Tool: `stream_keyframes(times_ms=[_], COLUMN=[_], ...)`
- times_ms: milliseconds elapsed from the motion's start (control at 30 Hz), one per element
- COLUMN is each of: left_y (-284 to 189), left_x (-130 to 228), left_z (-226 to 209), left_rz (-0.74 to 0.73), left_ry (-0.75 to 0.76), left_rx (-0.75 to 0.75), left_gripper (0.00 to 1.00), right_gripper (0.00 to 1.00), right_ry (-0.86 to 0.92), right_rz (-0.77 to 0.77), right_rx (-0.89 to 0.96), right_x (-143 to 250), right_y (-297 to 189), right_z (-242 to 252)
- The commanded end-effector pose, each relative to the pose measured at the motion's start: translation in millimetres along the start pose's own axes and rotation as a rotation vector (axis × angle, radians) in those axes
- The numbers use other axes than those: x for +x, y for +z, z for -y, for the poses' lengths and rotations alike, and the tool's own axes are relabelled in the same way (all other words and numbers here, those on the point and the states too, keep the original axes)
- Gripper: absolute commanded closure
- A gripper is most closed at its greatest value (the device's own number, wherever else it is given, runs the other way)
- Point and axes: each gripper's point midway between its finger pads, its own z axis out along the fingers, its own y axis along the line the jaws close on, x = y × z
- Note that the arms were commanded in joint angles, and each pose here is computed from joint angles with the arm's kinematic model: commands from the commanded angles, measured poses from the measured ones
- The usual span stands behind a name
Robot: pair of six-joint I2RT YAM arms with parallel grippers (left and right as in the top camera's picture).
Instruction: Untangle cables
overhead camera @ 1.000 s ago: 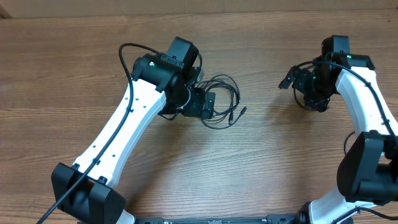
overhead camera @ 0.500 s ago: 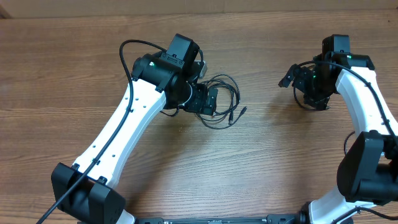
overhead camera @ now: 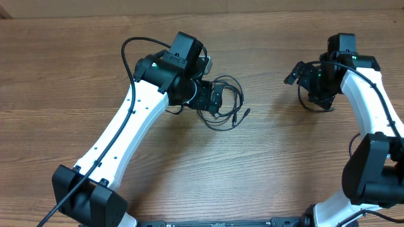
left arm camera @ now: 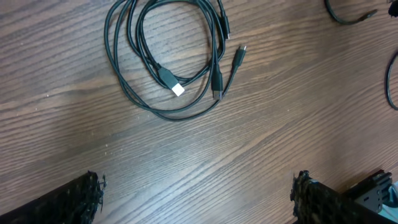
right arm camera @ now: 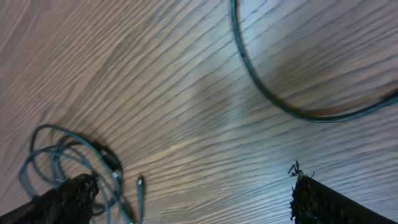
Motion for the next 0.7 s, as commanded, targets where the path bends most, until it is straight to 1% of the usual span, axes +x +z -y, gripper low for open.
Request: stream_keyframes(times_ms=[0,67,133,200,233,400,567,667], left_y=[4.1,4.0,4.0,4.0,4.1,3.8,3.8,3.8], left_x=[0.9,0.3,0.4,1.3,2.3,12.3,12.3,9.4], left_z=[4.7,4.9,5.1,5.4,5.0,1.9,1.8,2.1], left_rz=[-0.009,-0.007,-0.007,-0.012,-0.016,-0.056,-0.055,-0.044], left_ry=[0.015,0.014,-0.001,-0.056,-0.084,-0.111,-0.111,-0.108], left_rx=[0.017,0.018,0.019,0.020,0.018,0.003,0.003,0.004], left_gripper=[0.00,0.00,0.00,0.00,0.00,0.00,0.00,0.00], right_gripper=[0.00,0.00,0.00,0.00,0.00,0.00,0.00,0.00], right_ry=[0.006,0.015,0.067,0.150,0.164,0.168,0.168,0.171], right_rz=[0.042,0.051,0.071,0.078,0.077,0.099,0.099,0.072], right_rx=[0.082,0.074,0.054,0.007,-0.013,-0.050,-0.051,-0.050], right_x=[-6.8,-9.1,-13.9,-17.1,-17.9,-24.7,-24.7,-18.6], right_y=[0.7,0.8,0.7,0.8,0.8,0.0,0.0,0.5], right_z=[13.8,12.2,8.3,-0.5,-4.0,-11.5,-11.6,-11.0])
